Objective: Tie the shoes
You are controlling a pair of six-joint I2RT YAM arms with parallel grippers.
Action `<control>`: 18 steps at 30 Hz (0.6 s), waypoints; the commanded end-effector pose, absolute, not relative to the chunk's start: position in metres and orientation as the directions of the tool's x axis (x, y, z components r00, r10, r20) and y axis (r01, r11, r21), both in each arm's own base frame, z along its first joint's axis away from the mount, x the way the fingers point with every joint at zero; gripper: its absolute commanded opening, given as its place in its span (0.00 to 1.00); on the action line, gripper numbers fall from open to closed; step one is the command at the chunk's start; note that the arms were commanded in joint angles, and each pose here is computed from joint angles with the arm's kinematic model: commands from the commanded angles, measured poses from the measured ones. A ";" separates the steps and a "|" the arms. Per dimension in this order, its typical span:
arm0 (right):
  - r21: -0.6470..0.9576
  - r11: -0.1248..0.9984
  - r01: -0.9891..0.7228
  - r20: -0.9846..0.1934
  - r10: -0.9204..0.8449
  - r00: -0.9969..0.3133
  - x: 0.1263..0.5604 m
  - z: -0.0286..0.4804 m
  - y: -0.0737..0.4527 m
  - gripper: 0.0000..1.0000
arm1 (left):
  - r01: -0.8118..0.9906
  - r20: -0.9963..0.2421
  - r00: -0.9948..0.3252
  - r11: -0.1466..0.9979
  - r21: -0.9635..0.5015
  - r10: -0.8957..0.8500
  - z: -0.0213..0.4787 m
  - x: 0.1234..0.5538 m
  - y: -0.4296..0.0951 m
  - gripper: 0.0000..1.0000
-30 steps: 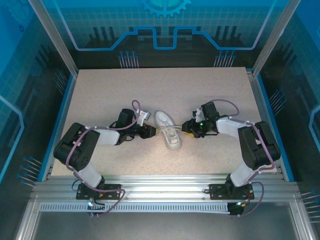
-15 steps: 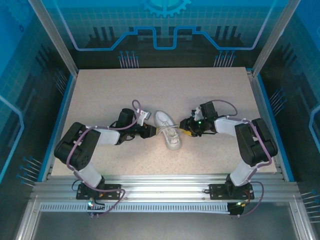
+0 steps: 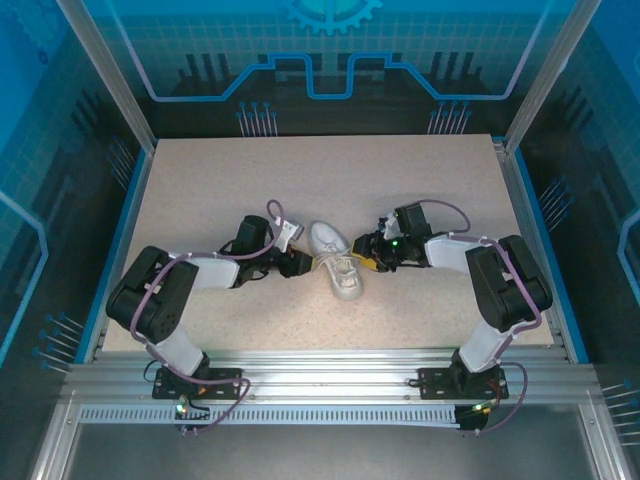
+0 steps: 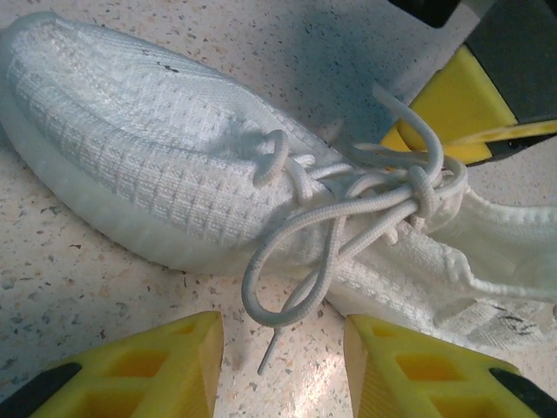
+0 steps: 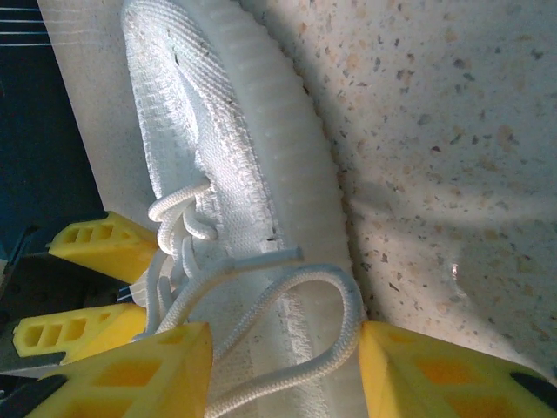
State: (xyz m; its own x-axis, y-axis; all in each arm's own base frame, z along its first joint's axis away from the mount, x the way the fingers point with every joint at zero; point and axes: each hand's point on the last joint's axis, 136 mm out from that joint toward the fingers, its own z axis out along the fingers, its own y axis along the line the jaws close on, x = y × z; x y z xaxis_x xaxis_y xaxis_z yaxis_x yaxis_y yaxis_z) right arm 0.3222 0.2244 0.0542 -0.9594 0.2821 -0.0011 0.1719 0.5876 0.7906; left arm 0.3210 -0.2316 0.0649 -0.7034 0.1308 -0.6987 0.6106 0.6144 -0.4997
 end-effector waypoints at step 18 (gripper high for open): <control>0.824 0.545 0.154 -0.056 0.349 -0.936 0.335 0.063 0.227 0.00 | 0.864 -0.903 -0.311 0.485 -0.138 0.298 0.150 0.339 -0.242 0.42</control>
